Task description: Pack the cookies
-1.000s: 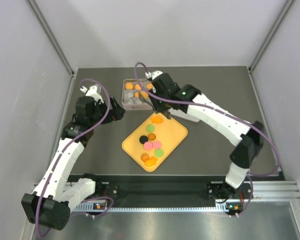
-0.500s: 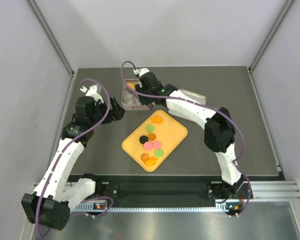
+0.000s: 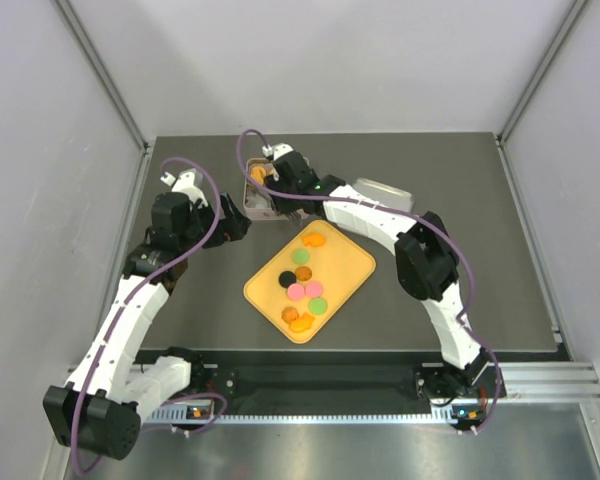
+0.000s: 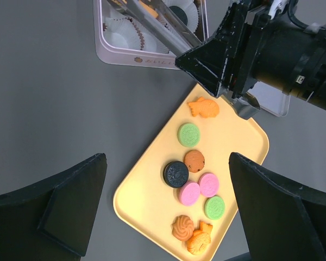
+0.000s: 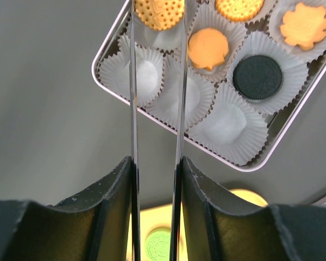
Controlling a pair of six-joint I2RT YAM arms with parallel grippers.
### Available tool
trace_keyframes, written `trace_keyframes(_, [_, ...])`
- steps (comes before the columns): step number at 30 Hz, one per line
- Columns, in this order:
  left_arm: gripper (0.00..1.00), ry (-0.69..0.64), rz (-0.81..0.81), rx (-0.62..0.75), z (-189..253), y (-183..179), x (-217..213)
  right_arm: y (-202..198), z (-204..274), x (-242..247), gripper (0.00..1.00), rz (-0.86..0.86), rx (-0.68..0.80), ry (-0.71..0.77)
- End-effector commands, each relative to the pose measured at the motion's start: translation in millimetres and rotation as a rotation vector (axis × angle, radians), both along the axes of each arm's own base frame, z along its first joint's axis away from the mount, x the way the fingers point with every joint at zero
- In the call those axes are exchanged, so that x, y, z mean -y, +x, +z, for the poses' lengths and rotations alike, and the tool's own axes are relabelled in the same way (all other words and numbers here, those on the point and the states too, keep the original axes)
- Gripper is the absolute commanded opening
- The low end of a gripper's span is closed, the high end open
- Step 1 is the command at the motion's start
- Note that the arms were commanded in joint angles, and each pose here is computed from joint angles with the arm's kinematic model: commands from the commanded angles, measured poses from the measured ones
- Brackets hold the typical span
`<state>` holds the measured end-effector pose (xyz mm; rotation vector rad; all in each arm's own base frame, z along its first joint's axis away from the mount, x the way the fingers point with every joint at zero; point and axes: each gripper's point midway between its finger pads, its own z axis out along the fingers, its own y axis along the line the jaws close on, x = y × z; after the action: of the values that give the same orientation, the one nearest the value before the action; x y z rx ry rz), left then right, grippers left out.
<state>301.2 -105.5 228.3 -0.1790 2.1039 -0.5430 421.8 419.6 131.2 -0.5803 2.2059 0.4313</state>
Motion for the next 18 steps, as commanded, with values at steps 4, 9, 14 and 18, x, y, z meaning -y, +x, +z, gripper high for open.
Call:
trace_keyframes(4, [0.99,-0.004,0.011,0.033,3.6,6.6,-1.7,8.2,36.6,-21.8,0.32,0.011,0.073,0.1])
trace_keyframes(9, [0.99,-0.002,0.012,0.034,3.6,6.7,-2.0,3.9,33.9,-19.4,0.32,0.009,0.068,0.089])
trace_keyframes(14, [0.99,-0.002,0.012,0.034,3.5,6.7,-2.0,2.1,34.4,-17.4,0.34,0.004,0.072,0.082])
trace_keyframes(18, [0.99,-0.003,0.011,0.032,3.3,6.4,-1.5,1.9,33.6,-15.9,0.37,0.001,0.073,0.077])
